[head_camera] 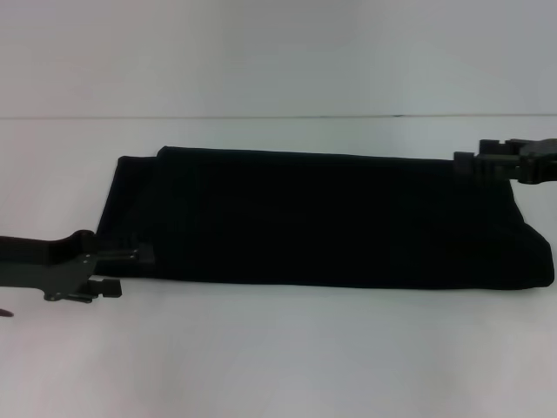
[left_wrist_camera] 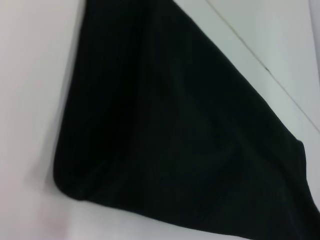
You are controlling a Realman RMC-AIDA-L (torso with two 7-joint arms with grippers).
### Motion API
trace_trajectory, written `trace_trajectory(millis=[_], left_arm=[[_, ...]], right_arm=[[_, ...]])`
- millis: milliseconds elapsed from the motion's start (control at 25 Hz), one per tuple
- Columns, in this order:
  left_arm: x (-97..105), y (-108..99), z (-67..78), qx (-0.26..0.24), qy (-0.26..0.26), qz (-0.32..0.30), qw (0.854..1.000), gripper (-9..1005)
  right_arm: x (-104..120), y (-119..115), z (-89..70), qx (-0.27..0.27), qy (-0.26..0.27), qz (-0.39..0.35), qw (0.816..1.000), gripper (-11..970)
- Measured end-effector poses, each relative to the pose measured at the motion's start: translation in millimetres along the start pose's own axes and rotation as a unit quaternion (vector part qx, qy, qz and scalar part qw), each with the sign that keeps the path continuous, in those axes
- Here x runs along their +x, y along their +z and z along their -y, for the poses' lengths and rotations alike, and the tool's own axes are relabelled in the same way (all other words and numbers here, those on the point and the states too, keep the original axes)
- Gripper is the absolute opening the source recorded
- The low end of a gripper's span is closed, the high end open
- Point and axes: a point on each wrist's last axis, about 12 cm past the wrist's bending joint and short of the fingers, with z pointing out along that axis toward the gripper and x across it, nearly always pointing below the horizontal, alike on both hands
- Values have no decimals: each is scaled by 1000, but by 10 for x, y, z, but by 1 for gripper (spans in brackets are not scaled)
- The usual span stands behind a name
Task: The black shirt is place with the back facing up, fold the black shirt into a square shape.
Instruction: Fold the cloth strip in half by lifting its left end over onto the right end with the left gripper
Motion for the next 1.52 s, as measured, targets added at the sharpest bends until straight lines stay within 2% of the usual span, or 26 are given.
trace_trajectory(millis=[320,440,680,1520], left_arm=[[33,95,-105,-7,-86,10,996,911],[19,97,-113,-9,-95,16,995,910],[-13,123,-140,-17,-109,31,993,909],[-71,130,-188,-32,-190,52,980,909]], right_arm=[[-57,91,-130,-47,-54,-40,997,850],[-82,91,-195,-69,-74,-40,994,850],[-79,102,-241,-80,-80,-38,993,841],[-118,140,-265,-81,-97,-24,992,836]])
